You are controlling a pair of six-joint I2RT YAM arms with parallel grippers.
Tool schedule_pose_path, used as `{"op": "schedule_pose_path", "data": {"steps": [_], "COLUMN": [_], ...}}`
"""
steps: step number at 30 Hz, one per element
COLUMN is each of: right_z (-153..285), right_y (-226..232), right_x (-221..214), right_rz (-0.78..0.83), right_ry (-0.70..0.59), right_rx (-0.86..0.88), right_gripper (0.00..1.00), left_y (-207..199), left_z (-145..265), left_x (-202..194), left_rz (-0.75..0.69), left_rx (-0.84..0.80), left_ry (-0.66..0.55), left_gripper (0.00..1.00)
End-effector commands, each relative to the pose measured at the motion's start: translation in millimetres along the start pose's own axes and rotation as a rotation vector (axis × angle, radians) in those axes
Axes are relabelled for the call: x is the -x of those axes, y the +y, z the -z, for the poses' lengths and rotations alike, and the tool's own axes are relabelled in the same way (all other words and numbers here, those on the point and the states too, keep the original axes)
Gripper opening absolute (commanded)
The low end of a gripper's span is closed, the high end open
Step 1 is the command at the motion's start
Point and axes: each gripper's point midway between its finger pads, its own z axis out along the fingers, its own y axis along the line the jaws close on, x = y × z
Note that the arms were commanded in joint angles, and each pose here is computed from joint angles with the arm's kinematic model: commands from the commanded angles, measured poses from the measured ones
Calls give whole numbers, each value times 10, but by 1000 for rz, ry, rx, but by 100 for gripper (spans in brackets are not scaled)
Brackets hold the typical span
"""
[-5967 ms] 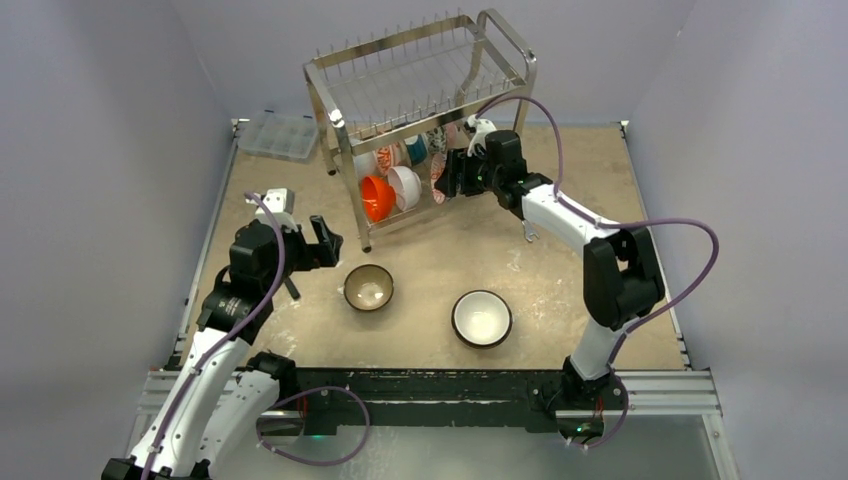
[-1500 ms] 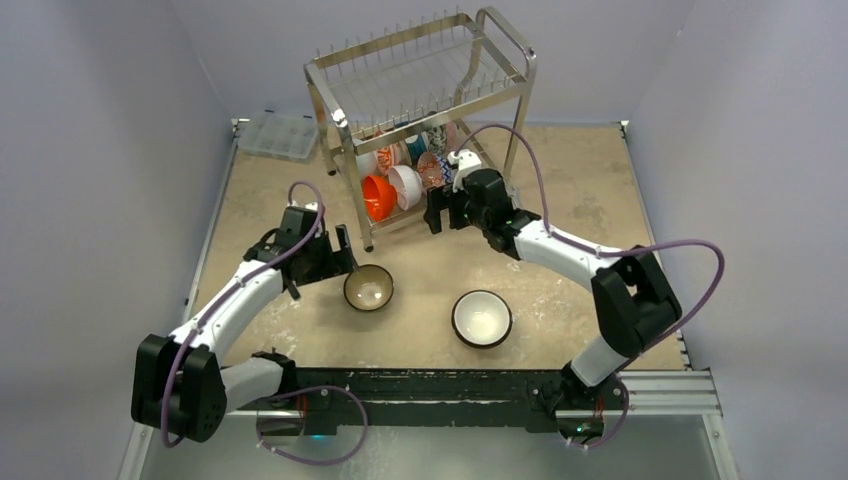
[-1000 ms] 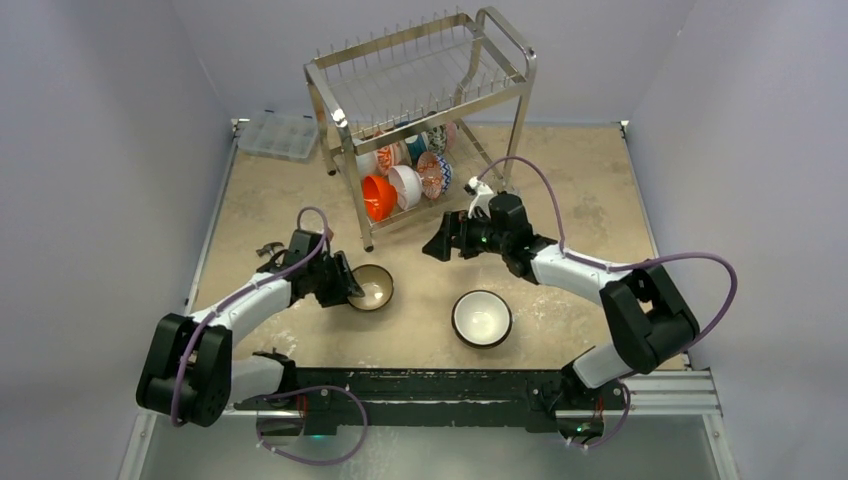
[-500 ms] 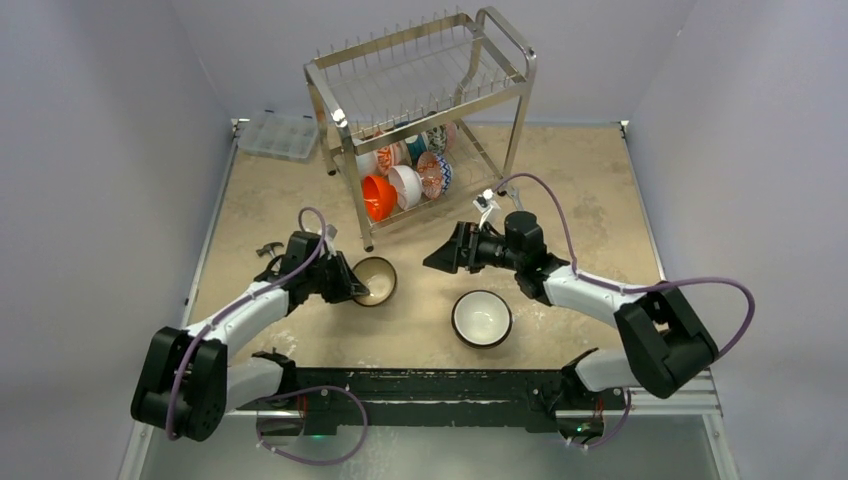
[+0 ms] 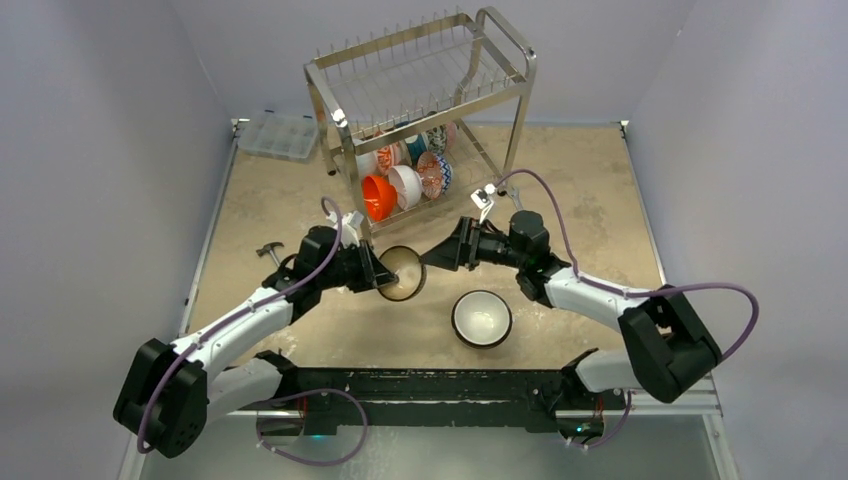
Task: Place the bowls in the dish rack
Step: Pick up the bowl from the center of the board, then move the dish rack to the center of the board.
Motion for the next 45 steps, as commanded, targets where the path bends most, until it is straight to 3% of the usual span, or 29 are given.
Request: {"op": "schedule_pose_path", "data": {"steps": [1, 11, 14, 16, 17, 20, 23, 29, 35, 39, 45], "right_z": [-136, -307, -329, -327, -327, -322, -322, -305, -175, -20, 148], "right_y": [271, 293, 362, 398, 416, 427, 418, 297, 57, -65, -145], "right_x": [-52, -210, -217, -218, -213, -197, -181, -170, -84, 2, 140], "right_rz": [22, -31, -26, -24, -20, -16, -5, 14, -1, -8, 32], "right_ry": [56, 99, 106, 109, 109, 103, 98, 95, 60, 28, -10], "right_rx": [109, 165, 194, 210, 217, 214, 197, 114, 15, -19, -84], "right_gripper": [99, 98, 92, 79, 63, 34, 0, 0, 0, 0, 0], "left_y": [-633, -796, -745, -722, -709, -678, -645, -603, -588, -558, -547], "left_z": [89, 98, 62, 44, 38, 30, 40, 118, 357, 600, 1000], "left_x": [450, 482, 468, 459, 455, 444, 453, 495, 662, 888, 1398], "left_rz": [-91, -145, -158, -159, -158, -154, -153, -125, -132, -178, -330], "left_rx": [-163, -186, -156, -147, -142, -129, -117, -98, -69, 2, 189], "left_ry": [-155, -180, -167, -162, -160, -157, -171, -223, -357, -484, -688], "left_gripper": [0, 0, 0, 0, 0, 0, 13, 56, 88, 96, 97]}}
